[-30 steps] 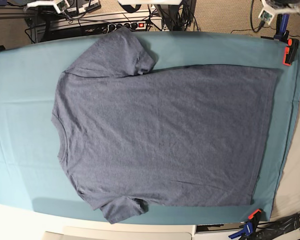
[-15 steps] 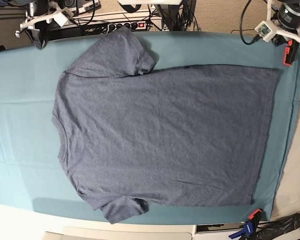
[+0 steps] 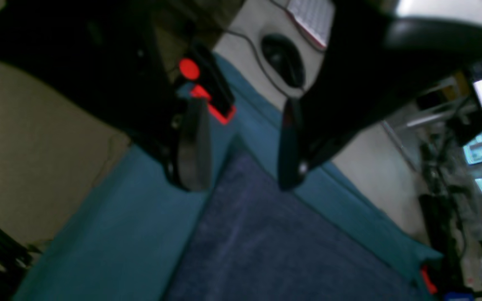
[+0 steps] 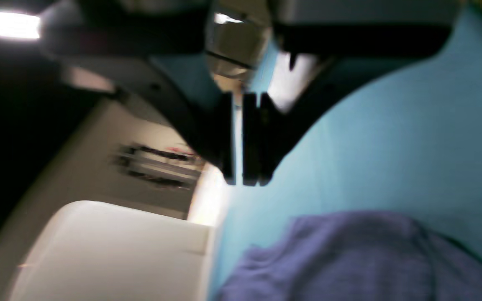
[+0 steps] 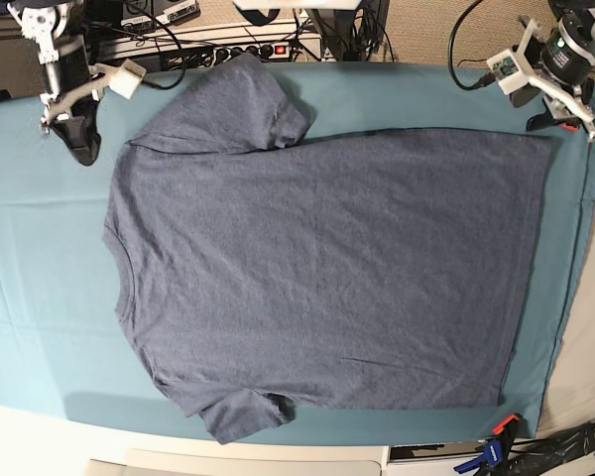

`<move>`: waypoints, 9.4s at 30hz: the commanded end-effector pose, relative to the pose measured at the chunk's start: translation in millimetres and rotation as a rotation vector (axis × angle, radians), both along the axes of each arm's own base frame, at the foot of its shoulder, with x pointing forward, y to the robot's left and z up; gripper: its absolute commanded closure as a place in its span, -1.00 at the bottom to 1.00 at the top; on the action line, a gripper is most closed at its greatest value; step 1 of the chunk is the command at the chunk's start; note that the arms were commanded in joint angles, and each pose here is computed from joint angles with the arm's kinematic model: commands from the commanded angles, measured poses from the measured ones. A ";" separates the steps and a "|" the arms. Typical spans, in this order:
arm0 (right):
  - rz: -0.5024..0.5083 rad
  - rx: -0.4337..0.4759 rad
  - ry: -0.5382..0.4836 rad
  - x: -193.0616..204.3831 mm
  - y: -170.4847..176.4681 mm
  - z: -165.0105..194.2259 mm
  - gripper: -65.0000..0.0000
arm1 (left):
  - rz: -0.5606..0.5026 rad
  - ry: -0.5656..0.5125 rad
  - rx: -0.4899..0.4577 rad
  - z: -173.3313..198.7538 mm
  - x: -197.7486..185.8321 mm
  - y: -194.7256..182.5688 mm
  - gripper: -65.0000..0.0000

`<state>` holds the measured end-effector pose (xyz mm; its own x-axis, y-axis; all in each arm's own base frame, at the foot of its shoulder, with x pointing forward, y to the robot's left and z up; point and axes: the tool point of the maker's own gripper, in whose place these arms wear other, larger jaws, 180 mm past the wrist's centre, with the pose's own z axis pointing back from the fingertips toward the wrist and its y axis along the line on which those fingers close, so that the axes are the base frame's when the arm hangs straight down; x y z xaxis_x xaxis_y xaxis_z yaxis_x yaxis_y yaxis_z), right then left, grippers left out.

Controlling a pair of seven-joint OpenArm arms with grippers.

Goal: Fold the T-shirt properly
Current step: 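Move both grippers down to the shirt's shoulder corners, then close both grippers on the shoulder corners of the shirt, then lift and pull the shirt's shoulders toward the robot with both grippers, then lower the shirt and lay the shoulder edge back onto the table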

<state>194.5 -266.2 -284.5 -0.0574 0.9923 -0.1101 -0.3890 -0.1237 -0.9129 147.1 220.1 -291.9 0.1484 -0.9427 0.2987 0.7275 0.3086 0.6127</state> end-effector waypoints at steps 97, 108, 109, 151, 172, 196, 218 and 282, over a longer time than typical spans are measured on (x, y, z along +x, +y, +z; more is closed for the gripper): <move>0.170 0.019 0.334 12.4 64.1 -77.0 1.00 | 0.008 -0.010 0.247 -121.4 47.1 30.6 0.13; 0.154 0.011 0.327 13.6 61.1 -76.3 1.00 | 0.017 -0.008 0.258 -121.3 47.0 33.0 1.00; 0.150 0.010 0.325 14.1 60.4 -76.1 1.00 | 0.017 -0.008 0.258 -121.2 47.1 33.0 1.00; -0.034 -0.085 0.296 -42.3 26.1 -35.9 1.00 | 0.045 -0.002 0.348 -91.7 15.8 44.9 1.00; -0.079 -0.093 0.392 -75.7 13.9 -46.0 1.00 | 0.044 0.014 0.320 -68.2 -8.0 22.0 1.00; -0.070 -0.071 0.492 -119.6 30.7 -40.7 1.00 | 0.033 0.082 0.329 -56.1 -61.0 7.8 1.00; -0.103 -0.119 0.482 -120.5 20.5 -38.1 1.00 | 0.077 0.052 0.390 -48.2 -53.2 25.5 1.00; -0.107 0.121 0.207 112.9 46.0 -82.5 1.00 | 0.139 -0.132 0.168 -48.2 96.9 37.1 1.00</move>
